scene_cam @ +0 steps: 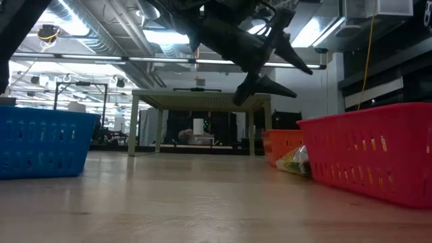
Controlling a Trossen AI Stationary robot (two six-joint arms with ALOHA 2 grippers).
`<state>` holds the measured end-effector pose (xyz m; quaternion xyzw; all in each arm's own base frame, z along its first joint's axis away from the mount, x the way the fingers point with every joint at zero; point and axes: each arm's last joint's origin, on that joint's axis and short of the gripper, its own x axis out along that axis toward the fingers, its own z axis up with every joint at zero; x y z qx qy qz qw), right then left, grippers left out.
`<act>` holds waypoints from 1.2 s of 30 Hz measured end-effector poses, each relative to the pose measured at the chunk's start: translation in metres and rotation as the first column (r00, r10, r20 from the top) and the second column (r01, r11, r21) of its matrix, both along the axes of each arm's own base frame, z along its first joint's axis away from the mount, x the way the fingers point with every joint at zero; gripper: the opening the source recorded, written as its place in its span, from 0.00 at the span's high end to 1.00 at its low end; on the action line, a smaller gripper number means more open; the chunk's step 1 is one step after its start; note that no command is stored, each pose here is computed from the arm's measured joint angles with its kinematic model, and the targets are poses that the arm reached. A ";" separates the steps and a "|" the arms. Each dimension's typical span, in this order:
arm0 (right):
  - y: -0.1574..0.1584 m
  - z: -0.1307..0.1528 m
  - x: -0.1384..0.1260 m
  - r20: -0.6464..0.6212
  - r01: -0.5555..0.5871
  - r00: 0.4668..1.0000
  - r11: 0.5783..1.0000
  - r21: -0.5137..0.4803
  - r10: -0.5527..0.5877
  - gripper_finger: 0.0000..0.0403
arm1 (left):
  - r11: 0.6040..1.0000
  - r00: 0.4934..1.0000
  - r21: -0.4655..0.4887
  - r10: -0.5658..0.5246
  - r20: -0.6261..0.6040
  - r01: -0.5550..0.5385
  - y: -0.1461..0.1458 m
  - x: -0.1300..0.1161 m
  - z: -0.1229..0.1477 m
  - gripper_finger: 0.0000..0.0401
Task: Pick & Place Office Desk Supplies
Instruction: Put the yellow crayon box into the orange bin
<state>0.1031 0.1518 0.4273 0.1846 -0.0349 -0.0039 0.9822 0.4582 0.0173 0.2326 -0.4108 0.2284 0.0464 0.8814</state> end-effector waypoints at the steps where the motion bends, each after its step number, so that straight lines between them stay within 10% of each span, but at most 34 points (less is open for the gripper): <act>1: 0.000 0.000 0.000 0.000 0.000 1.000 1.000 0.000 0.000 0.58 | 1.000 1.000 0.002 0.000 0.005 0.000 -0.001 0.000 0.001 0.44; 11: -0.004 0.001 0.006 0.007 0.030 0.999 0.994 0.109 -0.031 0.58 | 0.994 0.921 0.111 -0.036 0.388 -0.008 -0.021 -0.022 0.090 0.45; 21: -0.028 0.003 0.040 0.053 0.075 0.995 0.969 0.234 -0.090 0.58 | 0.919 0.883 0.387 -0.116 0.456 -0.079 -0.039 -0.137 0.206 0.48; 27: -0.040 -0.004 0.084 0.012 0.144 0.988 0.938 0.314 -0.156 0.58 | 0.874 0.820 0.469 -0.176 0.544 -0.124 -0.053 -0.221 0.255 0.48; 36: -0.058 -0.012 0.202 -0.313 0.330 0.923 0.881 0.340 -0.225 0.58 | 0.869 0.843 0.493 -0.236 0.484 -0.040 -0.059 -0.312 0.246 0.48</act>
